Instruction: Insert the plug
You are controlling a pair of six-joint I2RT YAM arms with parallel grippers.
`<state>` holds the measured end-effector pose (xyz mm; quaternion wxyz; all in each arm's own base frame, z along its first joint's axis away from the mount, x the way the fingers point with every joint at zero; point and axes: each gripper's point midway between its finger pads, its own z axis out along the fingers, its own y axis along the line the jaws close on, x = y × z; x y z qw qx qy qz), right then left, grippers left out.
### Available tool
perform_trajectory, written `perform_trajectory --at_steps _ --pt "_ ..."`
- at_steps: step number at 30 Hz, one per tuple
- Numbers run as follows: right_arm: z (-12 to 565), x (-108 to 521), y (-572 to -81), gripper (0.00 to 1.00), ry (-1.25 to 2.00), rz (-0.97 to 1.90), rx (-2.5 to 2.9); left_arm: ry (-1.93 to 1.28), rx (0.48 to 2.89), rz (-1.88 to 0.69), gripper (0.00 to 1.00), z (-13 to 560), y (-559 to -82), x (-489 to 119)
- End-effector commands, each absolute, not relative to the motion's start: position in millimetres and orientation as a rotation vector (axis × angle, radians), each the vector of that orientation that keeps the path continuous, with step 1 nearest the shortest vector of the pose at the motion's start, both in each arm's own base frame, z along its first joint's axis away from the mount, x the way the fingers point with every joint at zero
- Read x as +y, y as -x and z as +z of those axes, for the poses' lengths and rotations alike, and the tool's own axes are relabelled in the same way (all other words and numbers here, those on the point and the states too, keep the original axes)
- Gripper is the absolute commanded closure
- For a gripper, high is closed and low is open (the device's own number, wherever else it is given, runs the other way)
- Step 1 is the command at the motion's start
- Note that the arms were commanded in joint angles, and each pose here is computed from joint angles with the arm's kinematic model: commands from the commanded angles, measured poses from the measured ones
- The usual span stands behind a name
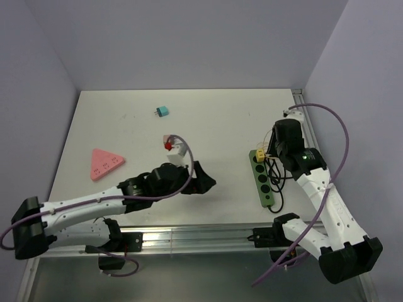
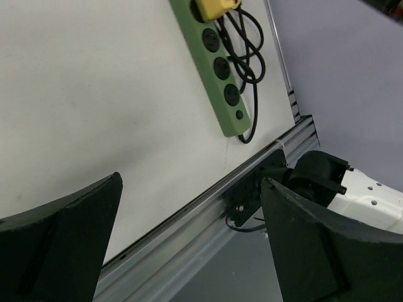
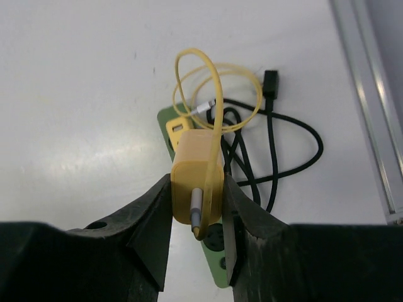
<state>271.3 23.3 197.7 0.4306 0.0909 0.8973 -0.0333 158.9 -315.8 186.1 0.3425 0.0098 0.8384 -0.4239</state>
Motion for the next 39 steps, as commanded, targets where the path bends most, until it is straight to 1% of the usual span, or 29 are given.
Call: perform_trajectory --at_steps 1,2,3,4,5,6,7,8,9,10,11,13,15,18,23,24,27,32,35,36,39 --pt "245.4 -2.1 -270.9 1.00 -0.532 -0.157 2.088 -0.086 2.112 -0.978 0.03 198.6 -174.7 -347.6" --pt "260.4 -2.2 -272.4 1.00 -0.567 -0.137 2.061 -0.091 2.104 -0.998 0.03 209.0 -177.4 -360.9" --pt "264.6 -2.4 -271.8 1.00 -0.575 -0.136 2.062 -0.110 2.126 -1.001 0.04 206.1 -177.4 -371.7" --pt "266.7 -3.4 -269.7 1.00 -0.584 -0.142 2.071 -0.126 2.184 -0.945 0.04 183.8 -181.6 -384.8" --pt "276.5 -7.3 -270.5 1.00 -0.610 -0.152 2.042 -0.133 2.192 -0.943 0.05 193.3 -185.0 -398.9" --pt "280.2 -9.5 -269.9 1.00 -0.620 -0.160 2.032 -0.145 2.213 -0.932 0.05 189.4 -186.2 -409.4" --pt "281.9 -12.9 -268.6 1.00 -0.628 -0.174 2.030 -0.168 2.280 -0.863 0.05 160.9 -186.7 -421.6" --pt "287.4 -15.1 -269.0 1.00 -0.630 -0.177 2.021 -0.160 2.285 -0.876 0.06 169.8 -189.3 -436.7" --pt "288.9 -16.5 -268.7 1.00 -0.632 -0.175 2.021 -0.162 2.309 -0.861 0.07 162.1 -191.0 -444.6" --pt "289.9 -17.4 -268.9 1.00 -0.630 -0.169 2.023 -0.173 2.364 -0.807 0.07 134.3 -191.7 -453.5" --pt "294.5 -21.9 -268.0 1.00 -0.639 -0.164 2.010 -0.128 2.363 -0.830 0.09 141.1 -197.0 -467.4" --pt "299.3 -27.9 -264.8 1.00 -0.649 -0.153 1.995 -0.094 2.418 -0.774 0.11 119.8 -204.1 -483.7" --pt "301.3 -30.9 -262.6 1.00 -0.649 -0.144 1.987 -0.085 2.450 -0.727 0.17 105.9 -207.8 -491.0" --pt "301.2 -39.1 -258.1 1.00 -0.650 -0.164 1.980 -0.093 2.480 -0.757 0.20 92.8 -206.9 -510.7" --pt "290.4 -45.1 -257.0 1.00 -0.642 -0.193 2.000 -0.089 2.484 -0.781 0.21 81.2 -206.4 -530.6" --pt "289.3 -45.0 -257.1 1.00 -0.640 -0.189 2.001 -0.101 2.500 -0.767 0.21 70.3 -203.9 -533.6" --pt "289.3 -42.8 -258.4 1.00 -0.631 -0.173 2.000 -0.119 2.522 -0.779 0.20 62.4 -196.6 -547.0" --pt "293.6 -44.3 -256.4 1.00 -0.626 -0.177 1.990 -0.113 2.531 -0.866 0.18 60.2 -187.8 -563.5" --pt "293.9 -44.7 -255.0 1.00 -0.625 -0.177 1.984 -0.085 2.519 -0.840 0.16 59.9 -190.7 -564.8" --pt "293.4 -43.8 -255.3 1.00 -0.623 -0.170 1.985 -0.080 2.536 -0.790 0.15 51.2 -191.1 -560.4" --pt "292.8 -41.8 -256.2 1.00 -0.618 -0.156 1.983 -0.066 2.532 -0.785 0.12 52.2 -192.7 -567.4"
